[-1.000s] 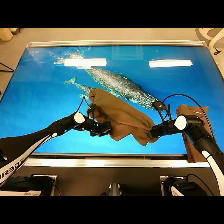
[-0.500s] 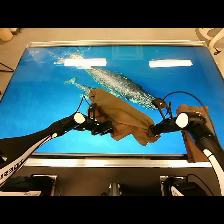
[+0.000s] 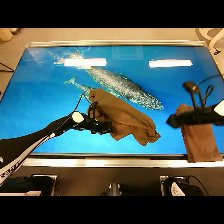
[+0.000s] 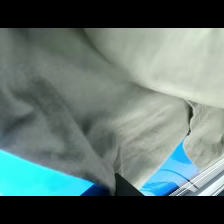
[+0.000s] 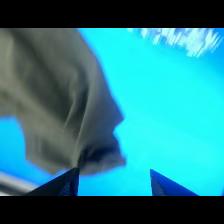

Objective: Fold the shirts.

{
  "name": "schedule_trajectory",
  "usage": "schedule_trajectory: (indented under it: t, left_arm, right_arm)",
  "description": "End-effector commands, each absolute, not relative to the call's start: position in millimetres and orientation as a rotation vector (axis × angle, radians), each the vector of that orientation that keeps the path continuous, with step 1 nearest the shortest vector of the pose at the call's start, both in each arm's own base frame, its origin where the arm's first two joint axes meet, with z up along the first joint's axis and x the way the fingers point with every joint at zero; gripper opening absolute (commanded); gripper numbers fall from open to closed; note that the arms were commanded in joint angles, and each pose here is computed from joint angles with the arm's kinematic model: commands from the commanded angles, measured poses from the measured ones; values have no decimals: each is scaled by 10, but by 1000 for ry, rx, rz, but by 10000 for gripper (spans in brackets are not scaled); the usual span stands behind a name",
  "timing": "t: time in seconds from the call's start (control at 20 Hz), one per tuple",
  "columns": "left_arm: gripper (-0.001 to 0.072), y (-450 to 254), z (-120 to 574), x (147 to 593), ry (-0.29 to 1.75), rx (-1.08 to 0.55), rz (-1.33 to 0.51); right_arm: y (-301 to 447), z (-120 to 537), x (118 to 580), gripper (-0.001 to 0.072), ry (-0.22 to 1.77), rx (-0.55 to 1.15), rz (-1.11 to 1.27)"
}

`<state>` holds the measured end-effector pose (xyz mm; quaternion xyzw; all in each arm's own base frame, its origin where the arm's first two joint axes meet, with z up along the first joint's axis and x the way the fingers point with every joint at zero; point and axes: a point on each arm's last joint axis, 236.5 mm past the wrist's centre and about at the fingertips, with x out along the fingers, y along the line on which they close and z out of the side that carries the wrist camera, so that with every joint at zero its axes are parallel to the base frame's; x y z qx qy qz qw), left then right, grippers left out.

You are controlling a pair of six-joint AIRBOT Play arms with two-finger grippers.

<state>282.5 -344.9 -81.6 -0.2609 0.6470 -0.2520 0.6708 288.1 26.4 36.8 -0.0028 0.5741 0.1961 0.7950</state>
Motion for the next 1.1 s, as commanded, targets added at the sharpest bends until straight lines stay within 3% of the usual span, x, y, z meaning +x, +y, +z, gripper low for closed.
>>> schedule_trajectory:
  t: [0.0,0.1,0.25,0.6,0.75,0.85,0.95,1.05]
  left_arm:
    - [25,-3444,-804,2812,1454,-568,-590]
    - [26,-3433,-784,2807,1458,-570,-593]
    - [26,-3435,-723,2823,1444,-573,-601]
    - [26,-3426,-681,2844,1432,-576,-604]
    - [26,-3427,-674,2844,1431,-576,-605]
    - [25,-3431,-628,2850,1421,-577,-611]
    - [25,-3427,-547,2866,1401,-574,-624]
    - [23,-3358,-408,2907,1344,-509,-660]
  right_arm:
    - [628,-92,2247,555,1403,249,577]
    - [901,-396,2126,560,1396,429,586]
    - [957,-741,2112,558,1366,552,478]
    - [901,-904,2451,551,1259,655,349]
    - [1144,-1084,2435,534,1303,596,384]
    - [1255,-1136,2544,441,1274,596,362]
    - [1257,-1096,2674,18,1234,633,326]
    - [1299,-847,2856,22,1166,586,394]
